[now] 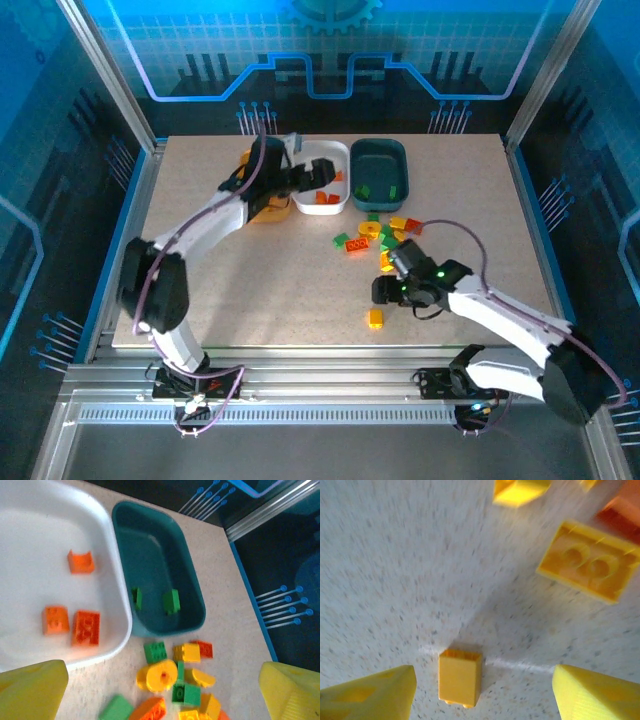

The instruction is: Sort the legos into containers by color

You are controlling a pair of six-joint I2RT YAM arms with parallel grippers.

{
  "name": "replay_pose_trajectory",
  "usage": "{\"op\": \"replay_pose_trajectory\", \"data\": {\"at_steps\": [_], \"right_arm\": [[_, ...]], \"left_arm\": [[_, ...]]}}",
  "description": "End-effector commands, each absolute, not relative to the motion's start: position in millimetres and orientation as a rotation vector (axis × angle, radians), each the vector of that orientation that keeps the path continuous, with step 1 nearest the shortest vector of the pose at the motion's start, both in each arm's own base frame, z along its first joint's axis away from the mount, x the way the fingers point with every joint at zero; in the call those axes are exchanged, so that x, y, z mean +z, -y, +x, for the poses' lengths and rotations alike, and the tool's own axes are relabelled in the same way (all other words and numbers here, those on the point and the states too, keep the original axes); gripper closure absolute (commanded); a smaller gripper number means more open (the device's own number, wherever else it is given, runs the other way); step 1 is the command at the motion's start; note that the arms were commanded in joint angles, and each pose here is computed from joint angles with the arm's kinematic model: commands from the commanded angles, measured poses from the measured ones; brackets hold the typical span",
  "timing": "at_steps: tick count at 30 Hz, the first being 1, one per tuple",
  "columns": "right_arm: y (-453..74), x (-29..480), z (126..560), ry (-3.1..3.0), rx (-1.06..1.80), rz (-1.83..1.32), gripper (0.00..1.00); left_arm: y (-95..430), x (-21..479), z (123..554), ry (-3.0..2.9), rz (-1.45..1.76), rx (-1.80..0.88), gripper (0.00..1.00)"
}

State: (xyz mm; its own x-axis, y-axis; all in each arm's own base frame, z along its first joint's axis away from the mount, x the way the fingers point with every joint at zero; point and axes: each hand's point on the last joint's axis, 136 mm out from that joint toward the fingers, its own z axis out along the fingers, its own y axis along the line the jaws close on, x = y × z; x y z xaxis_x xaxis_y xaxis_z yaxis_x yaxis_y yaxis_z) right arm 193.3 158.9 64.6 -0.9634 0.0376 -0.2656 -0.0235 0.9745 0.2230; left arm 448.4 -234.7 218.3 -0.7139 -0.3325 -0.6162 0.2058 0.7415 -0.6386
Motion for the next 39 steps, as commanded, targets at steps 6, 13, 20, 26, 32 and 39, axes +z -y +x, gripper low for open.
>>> {"op": "replay_pose_trajectory", "data": {"at_steps": [6,13,20,26,32,39], "right_arm": [[-190.0,27.4,182.6,-3.015,0.103,-0.106,0.29],[-199.6,32.0,190.3,-2.996,0.034,-0.138,0.67],[-201.4,88.4,222.3,-2.824,0.062,-0.149,0.81],[-193.9,135.7,273.5,-2.694,0.112,-0.11,0.8],[-221.3,176.0,327.0,-2.568,0.274,-0.148,0.8],[-318.1,166.6,395.0,-2.496,0.535,-0.341,0.81]], "left_arm": [[200.4,139.1,384.9,-2.236,-0.322,-0.931,0.01],[192.1,130.9,374.3,-2.272,-0.333,-0.899,0.01],[150.2,172.4,384.1,-2.136,-0.434,-0.833,0.01],[129.6,178.9,377.8,-2.112,-0.516,-0.8,0.01],[83.1,154.4,362.2,-2.153,-0.779,-0.673,0.01],[52.5,107.3,333.8,-2.224,-1.056,-0.748,0.01]]}}
